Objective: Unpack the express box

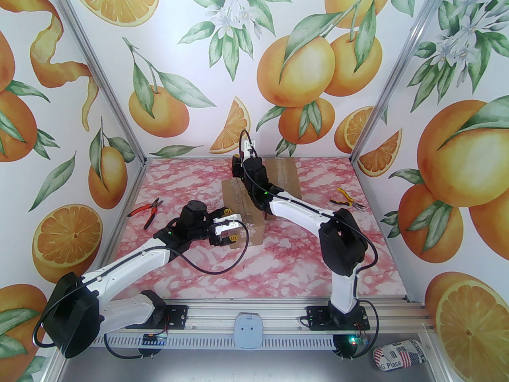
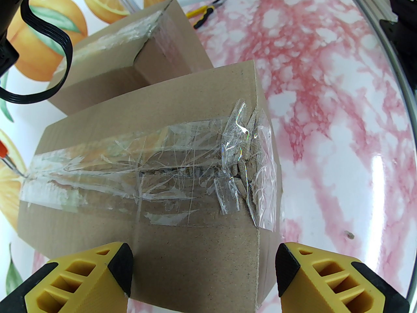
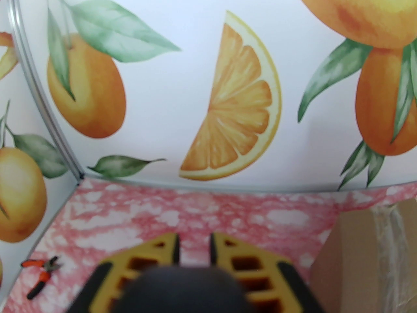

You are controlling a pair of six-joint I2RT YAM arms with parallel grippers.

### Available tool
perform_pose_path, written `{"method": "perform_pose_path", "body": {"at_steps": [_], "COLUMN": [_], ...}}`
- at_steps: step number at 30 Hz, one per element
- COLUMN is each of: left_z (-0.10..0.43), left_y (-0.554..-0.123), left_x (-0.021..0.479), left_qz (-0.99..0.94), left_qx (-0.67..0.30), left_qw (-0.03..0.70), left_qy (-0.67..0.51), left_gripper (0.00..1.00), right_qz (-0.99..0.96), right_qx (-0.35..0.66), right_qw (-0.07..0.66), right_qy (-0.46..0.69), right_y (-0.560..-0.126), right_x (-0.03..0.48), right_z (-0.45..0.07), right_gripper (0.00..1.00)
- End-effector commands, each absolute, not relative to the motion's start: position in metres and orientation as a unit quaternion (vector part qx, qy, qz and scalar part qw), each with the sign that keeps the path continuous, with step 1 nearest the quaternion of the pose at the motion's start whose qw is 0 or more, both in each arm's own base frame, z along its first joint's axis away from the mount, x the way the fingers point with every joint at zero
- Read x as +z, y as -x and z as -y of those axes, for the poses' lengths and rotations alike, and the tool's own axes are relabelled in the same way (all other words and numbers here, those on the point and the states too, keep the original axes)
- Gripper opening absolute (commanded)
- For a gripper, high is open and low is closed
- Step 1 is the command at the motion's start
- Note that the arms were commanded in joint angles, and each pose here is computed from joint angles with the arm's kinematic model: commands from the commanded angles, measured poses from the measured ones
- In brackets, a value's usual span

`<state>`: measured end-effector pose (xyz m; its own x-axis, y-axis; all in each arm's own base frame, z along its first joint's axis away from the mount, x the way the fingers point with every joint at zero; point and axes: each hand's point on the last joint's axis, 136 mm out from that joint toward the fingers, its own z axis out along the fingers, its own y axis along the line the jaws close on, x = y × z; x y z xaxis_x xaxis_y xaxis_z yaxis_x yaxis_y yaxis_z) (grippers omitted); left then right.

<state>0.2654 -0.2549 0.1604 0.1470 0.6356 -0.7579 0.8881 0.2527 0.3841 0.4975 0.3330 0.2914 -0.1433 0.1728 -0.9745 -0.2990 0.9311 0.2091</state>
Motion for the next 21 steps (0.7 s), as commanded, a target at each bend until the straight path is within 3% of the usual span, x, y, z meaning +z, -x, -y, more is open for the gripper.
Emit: {"method": "perform_pose_path", "body": {"at_steps": [1, 21], "left_z": [0.233, 0.233], "left_y": [-0.237, -0.240], "left_x": [0.101, 0.104], "left_qz": [-0.707, -0.717], "left_qx": [-0.149, -0.152], "left_qw": [0.346, 0.355], "left_qy": [-0.599, -0.581], "left_gripper": [0.75, 0.75], "right_qz": [-0.709, -0.735], "right_qx": [0.190, 0.149], "right_qw": [0.678, 0.660], "right_qy": [0.028, 0.032], "right_y": [-0.492, -0.495], "right_x": [0.324, 0.295], "right_z": [-0.322, -0.314], "right_gripper": [0.00, 0.00]}}
